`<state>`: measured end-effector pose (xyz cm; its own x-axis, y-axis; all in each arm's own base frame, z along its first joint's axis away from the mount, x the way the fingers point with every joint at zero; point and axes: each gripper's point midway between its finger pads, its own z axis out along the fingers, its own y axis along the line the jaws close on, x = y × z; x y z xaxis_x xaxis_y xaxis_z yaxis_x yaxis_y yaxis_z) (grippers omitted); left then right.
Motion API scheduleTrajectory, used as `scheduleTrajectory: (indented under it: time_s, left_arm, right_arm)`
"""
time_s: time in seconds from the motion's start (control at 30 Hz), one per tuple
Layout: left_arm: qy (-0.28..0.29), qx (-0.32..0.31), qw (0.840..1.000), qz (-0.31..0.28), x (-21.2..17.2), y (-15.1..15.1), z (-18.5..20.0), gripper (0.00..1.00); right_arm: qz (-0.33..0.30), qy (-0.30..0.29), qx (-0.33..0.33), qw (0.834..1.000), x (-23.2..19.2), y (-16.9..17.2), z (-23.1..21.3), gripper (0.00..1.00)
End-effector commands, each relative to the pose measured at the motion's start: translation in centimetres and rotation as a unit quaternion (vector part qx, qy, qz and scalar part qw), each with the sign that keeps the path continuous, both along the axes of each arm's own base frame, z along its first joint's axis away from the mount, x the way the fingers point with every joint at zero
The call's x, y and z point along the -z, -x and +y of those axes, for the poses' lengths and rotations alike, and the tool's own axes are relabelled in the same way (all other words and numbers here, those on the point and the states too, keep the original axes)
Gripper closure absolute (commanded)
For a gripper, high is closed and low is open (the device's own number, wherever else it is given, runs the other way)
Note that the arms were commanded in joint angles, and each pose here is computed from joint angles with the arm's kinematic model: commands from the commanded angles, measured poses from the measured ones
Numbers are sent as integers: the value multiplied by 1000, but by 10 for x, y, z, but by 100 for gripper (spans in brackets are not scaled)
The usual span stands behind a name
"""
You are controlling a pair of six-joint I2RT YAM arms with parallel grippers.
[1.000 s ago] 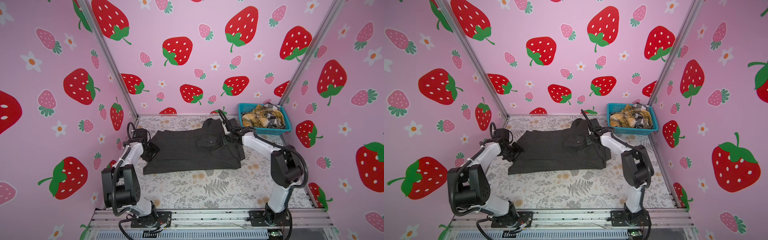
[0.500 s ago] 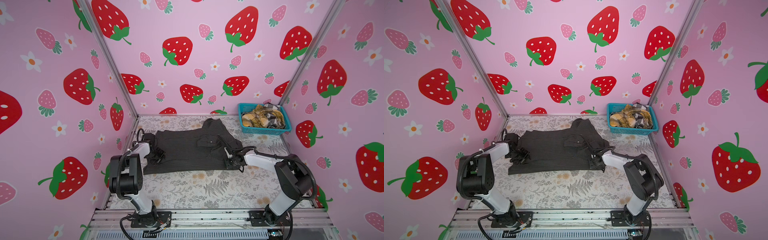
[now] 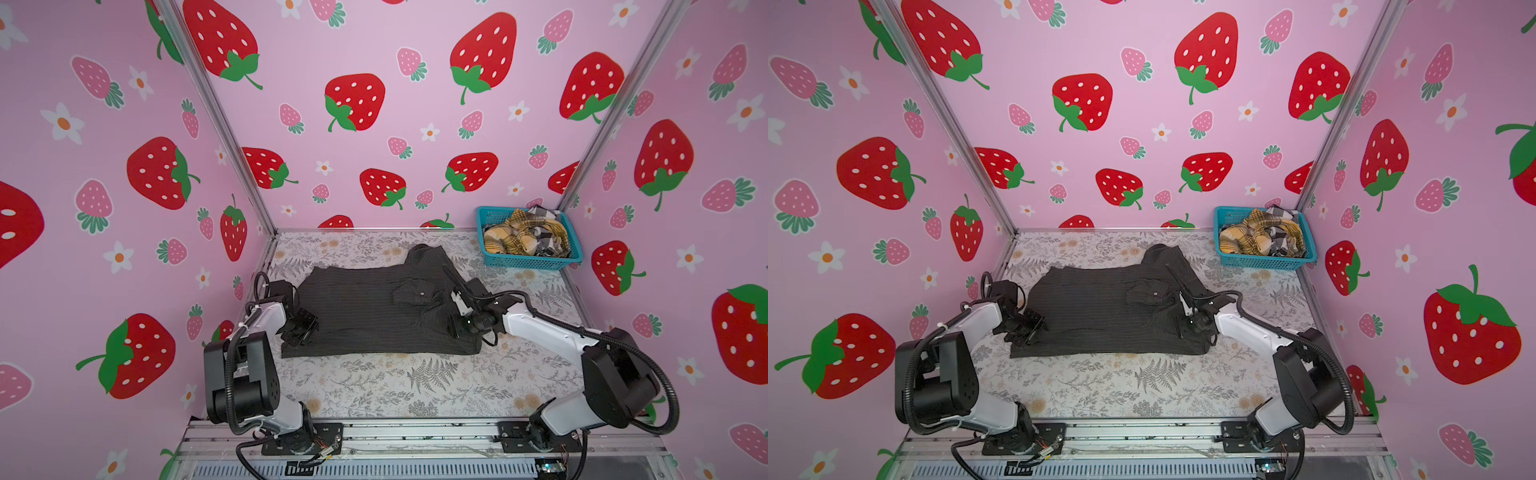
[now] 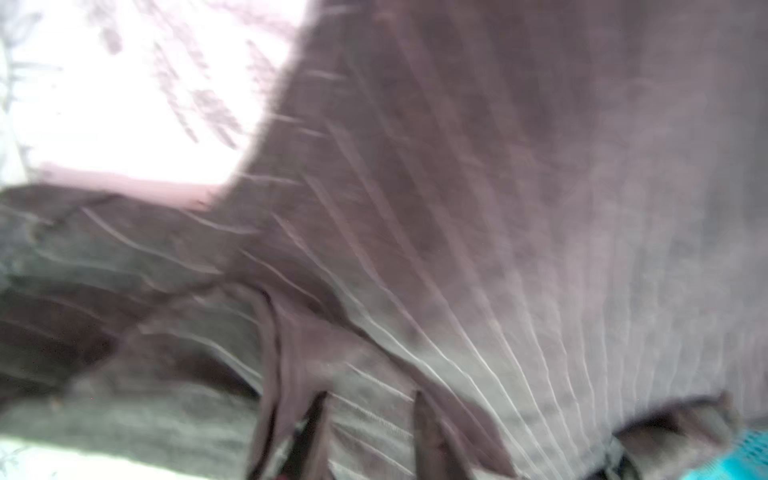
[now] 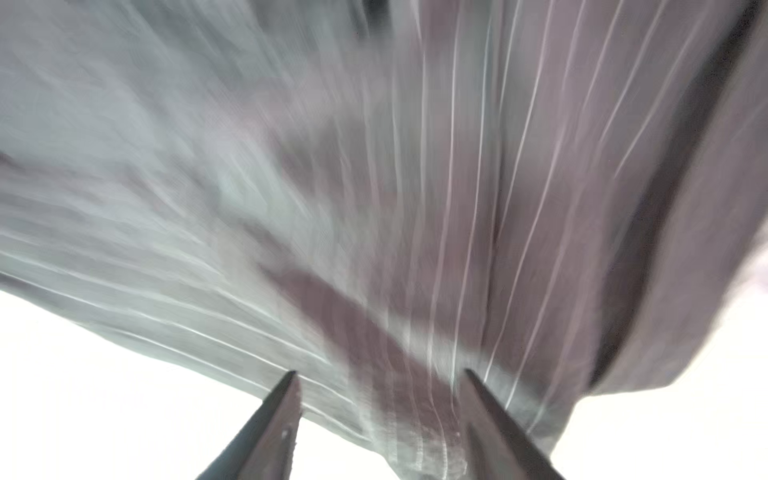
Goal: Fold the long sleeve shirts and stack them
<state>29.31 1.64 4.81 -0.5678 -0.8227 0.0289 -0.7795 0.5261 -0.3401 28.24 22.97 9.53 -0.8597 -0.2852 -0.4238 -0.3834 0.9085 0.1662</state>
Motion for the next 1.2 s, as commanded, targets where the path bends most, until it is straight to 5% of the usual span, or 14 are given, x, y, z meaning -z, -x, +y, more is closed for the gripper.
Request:
scheduleTrajectory:
  time_s: [0.0,0.23,0.43,0.6,0.93,1.17]
  left_arm:
    - [-1,73,993,-95,-61,-45,-22,54]
    - [-35,229,944,-235,-144,-75,-97,34]
    - [-76,305,909,-273,-163,-75,-149,39]
    - [-104,329,898,-274,-161,-73,-175,41]
    - [-121,346,894,-257,-150,-75,-190,40]
    - [-113,339,894,-270,-159,-79,-194,35]
  right_arm:
    - [-54,5,-2,999,-34,-54,20,35]
    - [-26,-26,-29,999,0,-121,55,40]
    - [-10,-31,-57,998,28,-141,74,43]
    - [-2,-31,-66,997,45,-149,80,48]
    - [-36,-61,-72,995,2,-156,89,100]
    - [-54,-123,-63,989,-58,-126,93,100]
